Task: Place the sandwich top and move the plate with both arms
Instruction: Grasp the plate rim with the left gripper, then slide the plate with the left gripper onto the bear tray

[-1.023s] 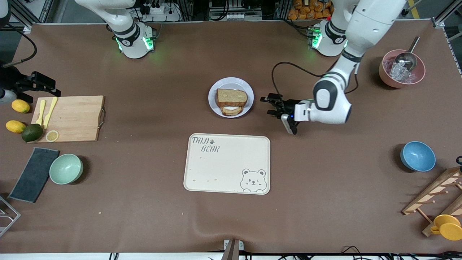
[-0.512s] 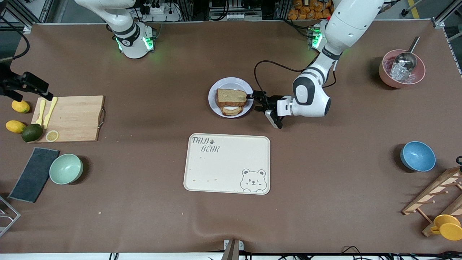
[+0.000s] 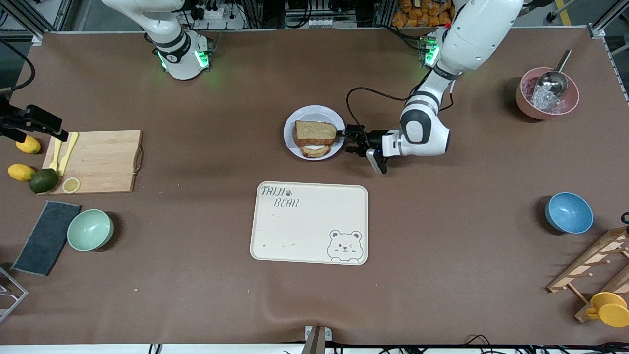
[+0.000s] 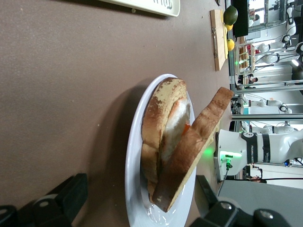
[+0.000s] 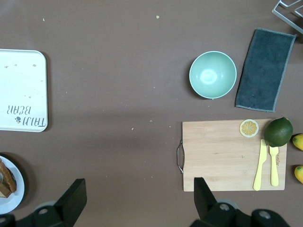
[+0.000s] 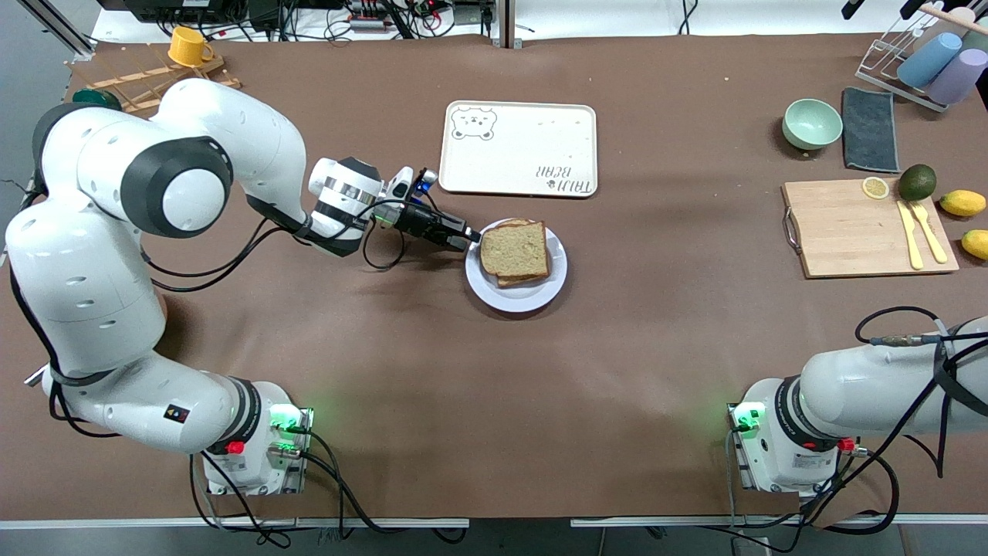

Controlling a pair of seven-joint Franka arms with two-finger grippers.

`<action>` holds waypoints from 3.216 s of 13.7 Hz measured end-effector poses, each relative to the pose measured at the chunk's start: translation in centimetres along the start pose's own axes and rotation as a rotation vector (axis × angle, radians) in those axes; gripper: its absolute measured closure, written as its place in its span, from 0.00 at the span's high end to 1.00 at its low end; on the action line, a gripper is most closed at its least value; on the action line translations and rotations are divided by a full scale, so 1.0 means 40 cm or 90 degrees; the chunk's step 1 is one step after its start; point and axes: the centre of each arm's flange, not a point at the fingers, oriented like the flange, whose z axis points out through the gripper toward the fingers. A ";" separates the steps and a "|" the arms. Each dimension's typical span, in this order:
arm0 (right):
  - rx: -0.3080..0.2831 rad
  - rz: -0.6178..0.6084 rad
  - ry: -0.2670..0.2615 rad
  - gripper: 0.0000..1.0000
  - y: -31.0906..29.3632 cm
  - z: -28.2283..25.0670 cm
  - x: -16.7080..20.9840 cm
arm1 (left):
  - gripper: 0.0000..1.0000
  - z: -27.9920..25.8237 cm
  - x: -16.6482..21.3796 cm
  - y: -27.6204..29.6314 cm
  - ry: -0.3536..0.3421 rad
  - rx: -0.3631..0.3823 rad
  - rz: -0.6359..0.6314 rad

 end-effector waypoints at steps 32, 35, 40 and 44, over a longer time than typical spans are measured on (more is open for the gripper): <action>-0.020 -0.004 -0.001 1.00 -0.002 -0.013 -0.003 | 0.08 -0.011 -0.024 -0.012 0.021 -0.057 -0.037; -0.020 -0.004 -0.001 1.00 -0.002 -0.013 -0.003 | 0.08 -0.051 -0.015 -0.023 0.038 -0.087 -0.049; -0.020 -0.004 -0.002 1.00 -0.002 -0.013 -0.003 | 0.08 -0.093 -0.017 -0.031 0.056 -0.121 -0.047; -0.020 -0.004 -0.002 1.00 -0.001 -0.013 -0.003 | 0.08 -0.126 -0.012 -0.033 0.072 -0.169 -0.050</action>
